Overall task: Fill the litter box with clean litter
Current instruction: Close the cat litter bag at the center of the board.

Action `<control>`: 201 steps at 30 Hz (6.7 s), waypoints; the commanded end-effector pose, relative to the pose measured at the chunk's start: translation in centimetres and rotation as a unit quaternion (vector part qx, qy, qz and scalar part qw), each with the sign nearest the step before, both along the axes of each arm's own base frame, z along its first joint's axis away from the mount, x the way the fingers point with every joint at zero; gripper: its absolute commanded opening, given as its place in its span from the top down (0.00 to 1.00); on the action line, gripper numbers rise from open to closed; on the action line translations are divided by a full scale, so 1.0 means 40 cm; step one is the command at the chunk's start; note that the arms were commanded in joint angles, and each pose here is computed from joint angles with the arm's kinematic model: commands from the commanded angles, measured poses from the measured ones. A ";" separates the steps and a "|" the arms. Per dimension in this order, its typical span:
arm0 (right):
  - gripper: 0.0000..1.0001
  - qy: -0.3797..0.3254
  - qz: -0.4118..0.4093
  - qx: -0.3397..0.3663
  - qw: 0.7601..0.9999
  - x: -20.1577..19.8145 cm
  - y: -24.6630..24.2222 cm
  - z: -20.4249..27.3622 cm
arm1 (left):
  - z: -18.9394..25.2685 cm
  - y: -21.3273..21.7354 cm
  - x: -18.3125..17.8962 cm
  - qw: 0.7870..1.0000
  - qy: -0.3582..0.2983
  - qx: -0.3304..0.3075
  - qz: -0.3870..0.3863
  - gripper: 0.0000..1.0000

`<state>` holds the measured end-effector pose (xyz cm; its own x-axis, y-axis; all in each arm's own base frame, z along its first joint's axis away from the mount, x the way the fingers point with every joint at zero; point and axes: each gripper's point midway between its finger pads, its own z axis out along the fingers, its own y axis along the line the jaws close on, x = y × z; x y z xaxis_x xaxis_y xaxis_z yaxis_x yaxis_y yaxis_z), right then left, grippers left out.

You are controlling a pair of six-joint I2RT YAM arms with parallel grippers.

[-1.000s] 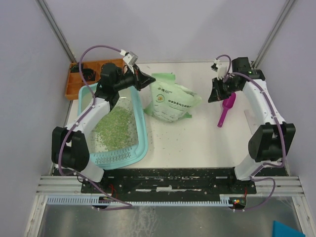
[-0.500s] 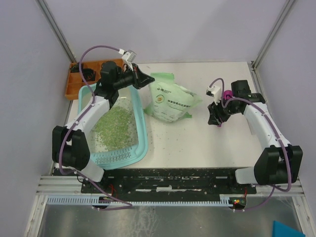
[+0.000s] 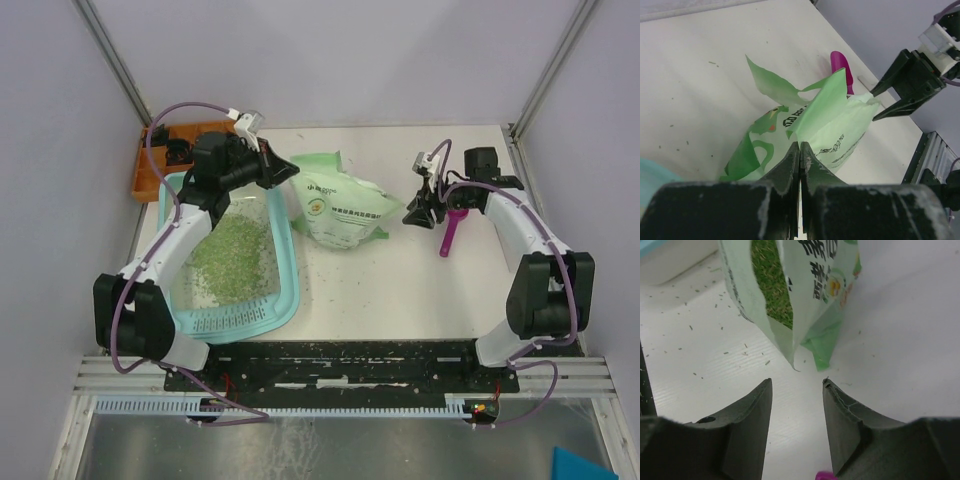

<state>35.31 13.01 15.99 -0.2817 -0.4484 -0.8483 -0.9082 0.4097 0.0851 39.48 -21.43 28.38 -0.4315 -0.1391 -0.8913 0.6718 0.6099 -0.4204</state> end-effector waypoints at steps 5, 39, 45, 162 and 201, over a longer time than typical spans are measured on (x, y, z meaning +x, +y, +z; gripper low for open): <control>0.47 -0.071 0.137 0.120 0.981 -0.062 0.071 0.139 | 0.013 0.056 0.009 0.998 -0.021 0.022 0.047 0.97; 0.98 0.117 0.092 0.129 0.981 -0.015 0.107 0.105 | 0.010 0.099 0.033 0.993 -0.009 0.085 0.081 0.97; 0.98 0.303 0.109 0.132 0.937 -0.118 0.075 0.110 | -0.024 0.137 0.043 0.984 0.039 0.135 0.110 0.97; 0.64 0.146 0.035 -0.034 0.988 0.017 -0.002 0.164 | -0.130 -0.160 -0.124 0.845 -0.173 0.478 -0.167 0.97; 0.59 -0.310 0.141 -0.118 0.933 -0.136 0.213 0.236 | -0.116 -0.208 -0.069 0.920 0.000 0.367 -0.138 0.97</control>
